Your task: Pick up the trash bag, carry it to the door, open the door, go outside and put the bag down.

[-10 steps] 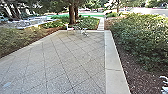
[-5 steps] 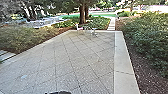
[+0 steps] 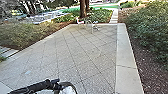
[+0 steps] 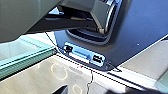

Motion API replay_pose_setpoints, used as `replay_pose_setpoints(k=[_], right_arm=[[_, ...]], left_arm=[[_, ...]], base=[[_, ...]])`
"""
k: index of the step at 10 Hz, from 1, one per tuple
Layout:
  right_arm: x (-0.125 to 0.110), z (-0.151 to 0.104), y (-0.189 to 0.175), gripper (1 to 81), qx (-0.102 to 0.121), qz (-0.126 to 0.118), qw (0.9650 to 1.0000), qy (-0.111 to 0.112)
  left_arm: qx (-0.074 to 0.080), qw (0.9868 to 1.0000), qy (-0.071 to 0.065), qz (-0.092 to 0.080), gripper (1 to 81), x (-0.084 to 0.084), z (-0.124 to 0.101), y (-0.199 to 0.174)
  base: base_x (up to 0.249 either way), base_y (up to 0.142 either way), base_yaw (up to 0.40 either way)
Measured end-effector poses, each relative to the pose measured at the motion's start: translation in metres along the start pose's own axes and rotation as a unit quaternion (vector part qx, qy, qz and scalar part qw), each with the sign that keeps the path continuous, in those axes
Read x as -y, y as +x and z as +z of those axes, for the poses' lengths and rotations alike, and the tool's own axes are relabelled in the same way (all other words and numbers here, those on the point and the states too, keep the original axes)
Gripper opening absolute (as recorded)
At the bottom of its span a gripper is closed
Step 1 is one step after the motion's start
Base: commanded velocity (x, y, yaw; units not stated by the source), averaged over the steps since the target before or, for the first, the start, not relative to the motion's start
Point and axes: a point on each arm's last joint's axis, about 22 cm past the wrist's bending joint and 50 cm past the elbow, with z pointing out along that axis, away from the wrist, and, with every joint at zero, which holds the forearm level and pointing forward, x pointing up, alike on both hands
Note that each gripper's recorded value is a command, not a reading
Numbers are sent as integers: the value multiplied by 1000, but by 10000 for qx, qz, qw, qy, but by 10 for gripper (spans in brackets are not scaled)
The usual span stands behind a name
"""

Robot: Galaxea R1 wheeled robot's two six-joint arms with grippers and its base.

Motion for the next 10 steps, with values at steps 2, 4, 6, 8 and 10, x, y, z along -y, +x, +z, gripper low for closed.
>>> replay_pose_setpoints(k=[2,4,6,8,10], right_arm=[[1,1,-2,811,33,14,10000,15],[1,1,-2,811,29,6,10000,13],[1,1,-2,811,27,6,10000,14],[0,0,0,811,6,-11,10000,1],[-5,-4,11,811,-138,-139,9998,-87]], left_arm=[[-11,9999,148,-66,10,15,-19,22],[3,9997,226,-128,811,28,-27,20],[118,9996,206,-141,811,28,-21,7],[309,9991,208,-205,811,36,-12,-22],[503,9985,66,-187,811,28,4,-68]], base=[[0,0,0],[0,0,0],[0,0,0],[0,0,0],[0,0,0]])
